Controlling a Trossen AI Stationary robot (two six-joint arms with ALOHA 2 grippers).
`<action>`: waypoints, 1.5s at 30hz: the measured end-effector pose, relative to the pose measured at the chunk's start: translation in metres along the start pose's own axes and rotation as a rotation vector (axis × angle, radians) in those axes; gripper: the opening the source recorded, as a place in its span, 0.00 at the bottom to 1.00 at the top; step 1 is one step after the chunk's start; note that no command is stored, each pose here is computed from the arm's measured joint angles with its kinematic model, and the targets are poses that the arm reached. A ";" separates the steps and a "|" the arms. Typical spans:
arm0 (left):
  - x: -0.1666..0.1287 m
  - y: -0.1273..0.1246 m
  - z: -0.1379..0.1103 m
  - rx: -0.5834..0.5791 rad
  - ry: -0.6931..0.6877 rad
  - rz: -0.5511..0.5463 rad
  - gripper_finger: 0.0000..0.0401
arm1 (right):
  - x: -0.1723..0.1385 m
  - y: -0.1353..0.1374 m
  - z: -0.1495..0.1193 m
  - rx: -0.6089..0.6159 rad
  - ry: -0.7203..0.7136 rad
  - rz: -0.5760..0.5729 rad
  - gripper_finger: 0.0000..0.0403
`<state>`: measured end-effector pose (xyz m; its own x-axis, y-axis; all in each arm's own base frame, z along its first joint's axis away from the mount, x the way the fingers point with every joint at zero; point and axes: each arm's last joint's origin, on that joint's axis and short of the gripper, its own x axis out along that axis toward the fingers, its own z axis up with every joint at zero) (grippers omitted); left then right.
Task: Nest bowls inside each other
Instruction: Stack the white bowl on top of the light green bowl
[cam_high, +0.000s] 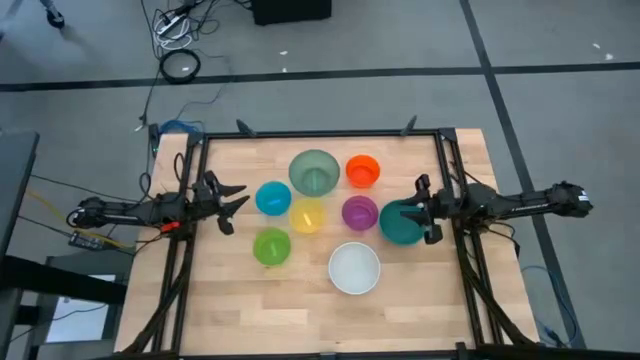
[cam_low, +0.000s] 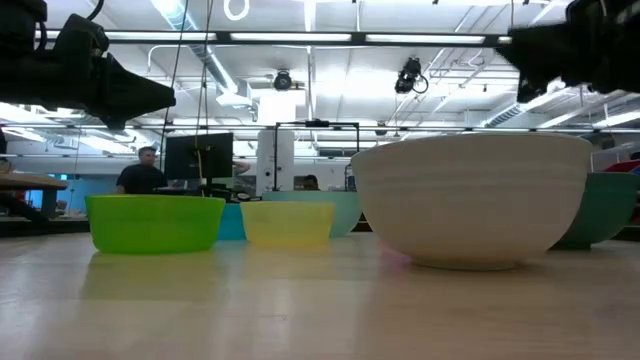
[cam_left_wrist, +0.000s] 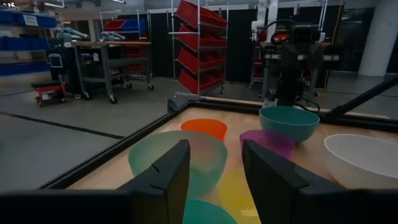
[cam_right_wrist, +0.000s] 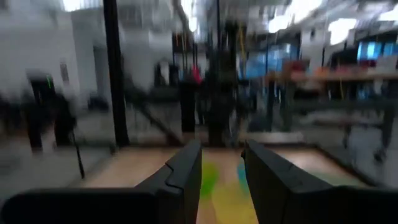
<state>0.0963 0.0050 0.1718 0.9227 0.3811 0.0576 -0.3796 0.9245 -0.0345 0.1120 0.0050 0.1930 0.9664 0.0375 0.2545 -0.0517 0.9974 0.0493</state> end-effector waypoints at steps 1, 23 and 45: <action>0.000 0.000 0.001 -0.003 -0.005 0.000 0.39 | 0.000 0.000 0.005 0.041 -0.050 0.005 0.27; -0.006 0.004 0.035 -0.410 -0.340 -0.007 0.39 | -0.009 0.004 0.042 0.318 -0.422 0.148 0.27; 0.033 -0.020 0.121 -0.072 0.306 -0.056 0.39 | 0.082 0.007 0.091 0.321 0.399 -0.332 0.27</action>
<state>0.1262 -0.0001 0.2955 0.9234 0.2985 -0.2414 -0.3319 0.9367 -0.1112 0.1677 0.0092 0.3025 0.9606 -0.1902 -0.2027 0.2548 0.8941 0.3684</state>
